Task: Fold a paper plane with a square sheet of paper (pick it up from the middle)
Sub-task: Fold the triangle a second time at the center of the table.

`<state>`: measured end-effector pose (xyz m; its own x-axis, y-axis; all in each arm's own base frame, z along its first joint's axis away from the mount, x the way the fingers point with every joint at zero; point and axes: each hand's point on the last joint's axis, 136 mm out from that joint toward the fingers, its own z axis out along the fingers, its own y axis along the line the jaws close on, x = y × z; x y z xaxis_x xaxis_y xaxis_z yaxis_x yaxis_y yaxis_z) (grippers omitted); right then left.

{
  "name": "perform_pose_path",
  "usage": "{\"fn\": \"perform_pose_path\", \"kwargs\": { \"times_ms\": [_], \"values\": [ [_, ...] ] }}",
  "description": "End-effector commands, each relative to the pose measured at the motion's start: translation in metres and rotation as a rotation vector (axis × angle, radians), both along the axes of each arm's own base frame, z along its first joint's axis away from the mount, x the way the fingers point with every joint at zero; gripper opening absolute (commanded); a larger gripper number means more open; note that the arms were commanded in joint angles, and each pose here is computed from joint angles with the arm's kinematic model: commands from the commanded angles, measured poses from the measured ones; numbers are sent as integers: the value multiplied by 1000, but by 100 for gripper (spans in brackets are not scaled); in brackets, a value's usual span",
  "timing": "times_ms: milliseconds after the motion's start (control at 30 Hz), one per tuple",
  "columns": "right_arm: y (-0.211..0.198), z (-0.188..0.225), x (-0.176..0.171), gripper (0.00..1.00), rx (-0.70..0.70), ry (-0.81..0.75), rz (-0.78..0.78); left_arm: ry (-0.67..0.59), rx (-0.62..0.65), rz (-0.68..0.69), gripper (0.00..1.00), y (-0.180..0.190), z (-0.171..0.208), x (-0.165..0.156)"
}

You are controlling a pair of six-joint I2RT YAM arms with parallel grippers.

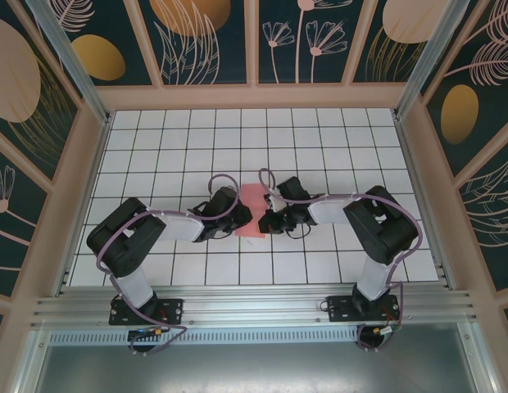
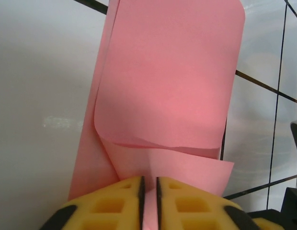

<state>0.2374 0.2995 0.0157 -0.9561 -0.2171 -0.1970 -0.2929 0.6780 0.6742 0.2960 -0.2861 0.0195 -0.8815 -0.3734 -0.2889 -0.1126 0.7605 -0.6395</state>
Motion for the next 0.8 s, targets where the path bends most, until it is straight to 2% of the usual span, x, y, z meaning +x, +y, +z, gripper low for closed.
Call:
{"fn": "perform_pose_path", "kwargs": {
  "times_ms": [0,67,200,267,767],
  "values": [
    [-21,-34,-13,0,-109,79,-46,-30,0,-35,21,0,22,0],
    [-21,-35,-13,0,-109,78,-48,-32,-38,-40,19,-2,29,-3],
    [-21,-33,-12,0,-108,71,-50,12,-91,-58,6,-6,24,-15],
    [-21,-32,-11,0,-105,70,-52,19,-134,-62,3,-10,23,-18],
    [-22,-33,-12,0,-109,69,-54,109,-192,-91,2,-27,1,-22]
  ]
}}
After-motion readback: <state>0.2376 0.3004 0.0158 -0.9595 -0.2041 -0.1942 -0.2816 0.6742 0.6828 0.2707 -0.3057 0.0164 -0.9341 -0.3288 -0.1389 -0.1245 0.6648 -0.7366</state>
